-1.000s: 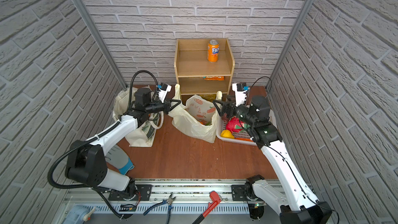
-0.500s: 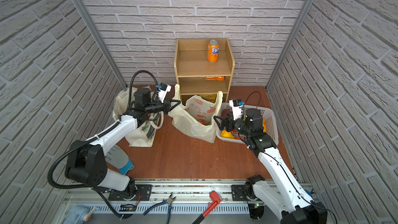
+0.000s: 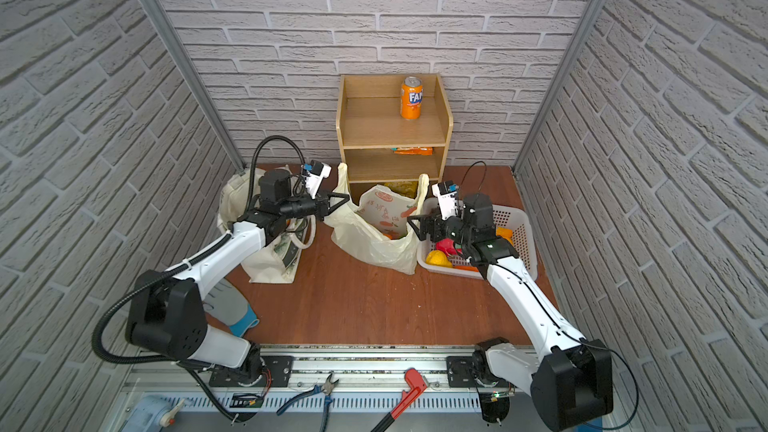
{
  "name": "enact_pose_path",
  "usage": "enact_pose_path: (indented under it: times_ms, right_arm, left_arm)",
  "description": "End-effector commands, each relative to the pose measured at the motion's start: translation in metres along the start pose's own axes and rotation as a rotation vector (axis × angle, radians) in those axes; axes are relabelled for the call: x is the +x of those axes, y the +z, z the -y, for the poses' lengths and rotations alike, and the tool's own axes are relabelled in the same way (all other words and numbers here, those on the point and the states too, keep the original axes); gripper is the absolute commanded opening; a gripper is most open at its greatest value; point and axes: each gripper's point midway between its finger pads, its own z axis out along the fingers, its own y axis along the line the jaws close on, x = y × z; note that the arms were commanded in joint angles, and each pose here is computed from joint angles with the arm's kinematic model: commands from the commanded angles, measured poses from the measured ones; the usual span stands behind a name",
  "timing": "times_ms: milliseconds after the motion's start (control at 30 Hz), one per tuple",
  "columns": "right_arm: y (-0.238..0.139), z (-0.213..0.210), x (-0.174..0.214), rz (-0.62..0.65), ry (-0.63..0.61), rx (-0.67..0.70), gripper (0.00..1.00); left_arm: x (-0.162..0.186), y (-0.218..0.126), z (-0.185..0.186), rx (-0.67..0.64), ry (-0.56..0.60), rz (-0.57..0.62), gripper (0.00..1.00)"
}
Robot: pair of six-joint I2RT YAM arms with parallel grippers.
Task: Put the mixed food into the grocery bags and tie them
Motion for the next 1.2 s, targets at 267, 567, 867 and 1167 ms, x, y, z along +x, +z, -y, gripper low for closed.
enact_pose_path:
  times_ms: [267,567,867,1167]
  right_arm:
    - [0.011,0.004,-0.041,0.076,-0.076,-0.008,0.95]
    - [0.029,0.001,-0.058,0.095,-0.078,-0.085,0.99]
    - [0.051,-0.005,-0.081,0.174,0.004,-0.201,0.92]
    - [0.064,-0.011,-0.087,0.176,0.063,-0.294,0.30]
  left_arm:
    - [-0.011,0.001,0.007,0.057,0.025,0.012,0.00]
    - [-0.010,0.003,0.008,0.085,0.009,0.001,0.00]
    - [-0.009,0.005,0.011,0.105,-0.001,-0.010,0.00]
    - [-0.006,0.006,0.010,0.110,-0.010,-0.019,0.00]
